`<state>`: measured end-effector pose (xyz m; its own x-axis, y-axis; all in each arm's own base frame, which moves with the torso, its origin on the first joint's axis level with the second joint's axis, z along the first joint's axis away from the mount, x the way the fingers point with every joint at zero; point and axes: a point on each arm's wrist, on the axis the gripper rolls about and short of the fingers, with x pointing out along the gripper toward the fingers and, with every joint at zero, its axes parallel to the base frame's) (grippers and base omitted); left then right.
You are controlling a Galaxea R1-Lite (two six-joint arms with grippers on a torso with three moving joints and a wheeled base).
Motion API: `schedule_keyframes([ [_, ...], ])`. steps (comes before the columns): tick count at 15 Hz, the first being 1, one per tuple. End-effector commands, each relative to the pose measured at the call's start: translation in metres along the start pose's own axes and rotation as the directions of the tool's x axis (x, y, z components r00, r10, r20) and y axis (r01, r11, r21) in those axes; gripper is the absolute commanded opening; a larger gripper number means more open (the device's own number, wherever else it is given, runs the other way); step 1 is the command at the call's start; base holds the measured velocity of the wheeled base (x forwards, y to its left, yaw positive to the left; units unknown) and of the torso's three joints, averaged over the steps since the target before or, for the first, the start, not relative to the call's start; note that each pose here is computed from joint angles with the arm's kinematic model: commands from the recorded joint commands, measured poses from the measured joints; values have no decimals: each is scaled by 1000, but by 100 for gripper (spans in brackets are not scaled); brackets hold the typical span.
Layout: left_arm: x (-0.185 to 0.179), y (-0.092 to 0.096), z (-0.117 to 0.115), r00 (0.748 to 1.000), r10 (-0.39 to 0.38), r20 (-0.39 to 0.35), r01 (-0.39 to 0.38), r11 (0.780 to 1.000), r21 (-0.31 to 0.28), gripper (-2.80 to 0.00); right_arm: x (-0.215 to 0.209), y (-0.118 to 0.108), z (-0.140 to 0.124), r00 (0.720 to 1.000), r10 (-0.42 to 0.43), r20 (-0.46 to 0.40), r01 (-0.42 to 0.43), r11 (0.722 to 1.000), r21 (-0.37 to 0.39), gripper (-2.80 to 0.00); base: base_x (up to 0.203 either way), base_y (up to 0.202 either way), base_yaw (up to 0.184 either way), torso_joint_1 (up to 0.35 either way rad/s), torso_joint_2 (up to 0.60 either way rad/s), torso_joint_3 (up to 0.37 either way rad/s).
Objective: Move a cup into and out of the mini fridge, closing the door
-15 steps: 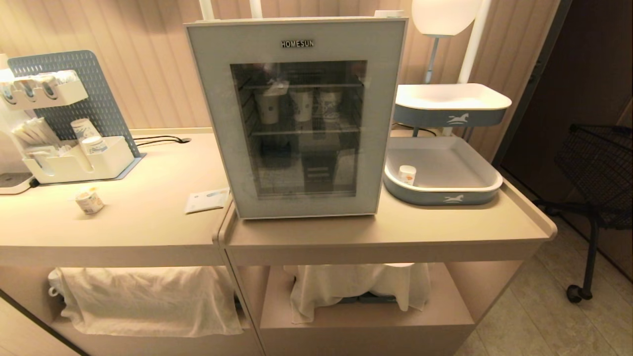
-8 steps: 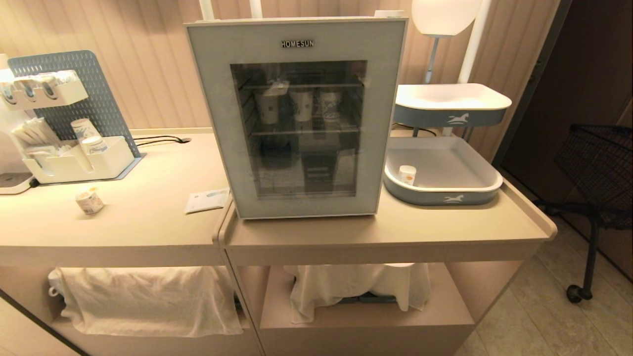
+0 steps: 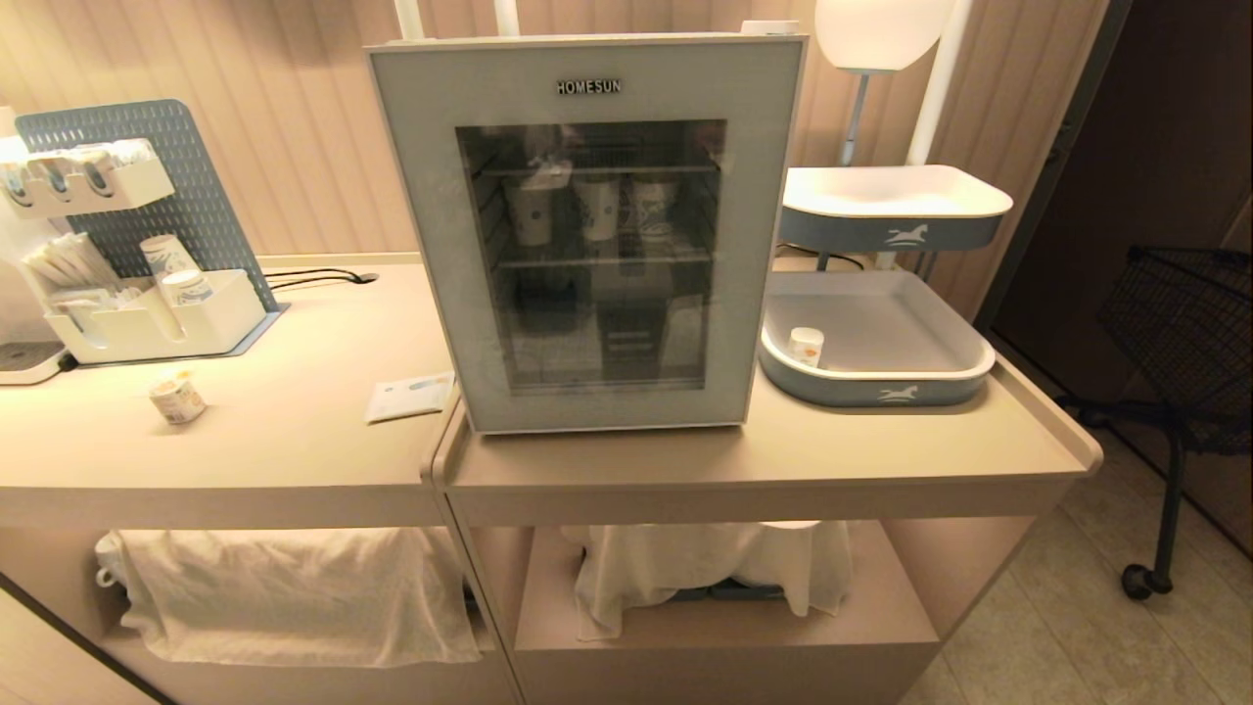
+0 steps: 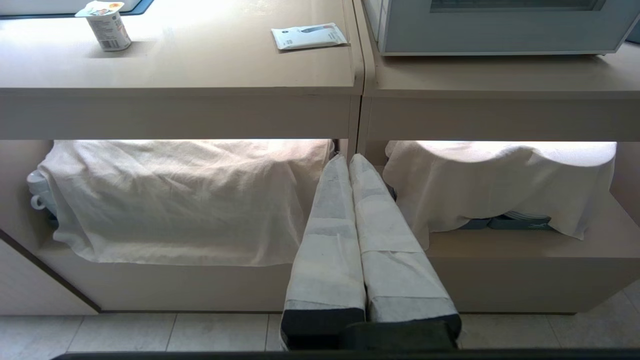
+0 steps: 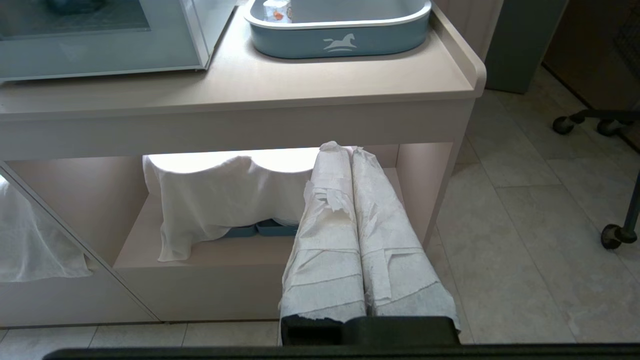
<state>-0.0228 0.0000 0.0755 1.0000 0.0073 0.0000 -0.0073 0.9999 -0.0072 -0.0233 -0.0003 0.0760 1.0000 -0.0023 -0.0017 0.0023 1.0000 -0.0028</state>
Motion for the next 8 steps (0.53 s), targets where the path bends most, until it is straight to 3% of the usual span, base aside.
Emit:
schedule_keyframes([
  [1, 0, 0, 0, 1000, 0, -2, 0, 1000, 0, -280, 0, 0, 0, 1000, 1, -1, -1, 1000, 0, -280, 0, 0, 0, 0, 0, 0],
  [8, 0, 0, 0, 1000, 0, -2, 0, 1000, 0, -280, 0, 0, -1, 1000, 2, 0, -2, 1000, -3, -280, 0, 0, 0, 0, 0, 0],
])
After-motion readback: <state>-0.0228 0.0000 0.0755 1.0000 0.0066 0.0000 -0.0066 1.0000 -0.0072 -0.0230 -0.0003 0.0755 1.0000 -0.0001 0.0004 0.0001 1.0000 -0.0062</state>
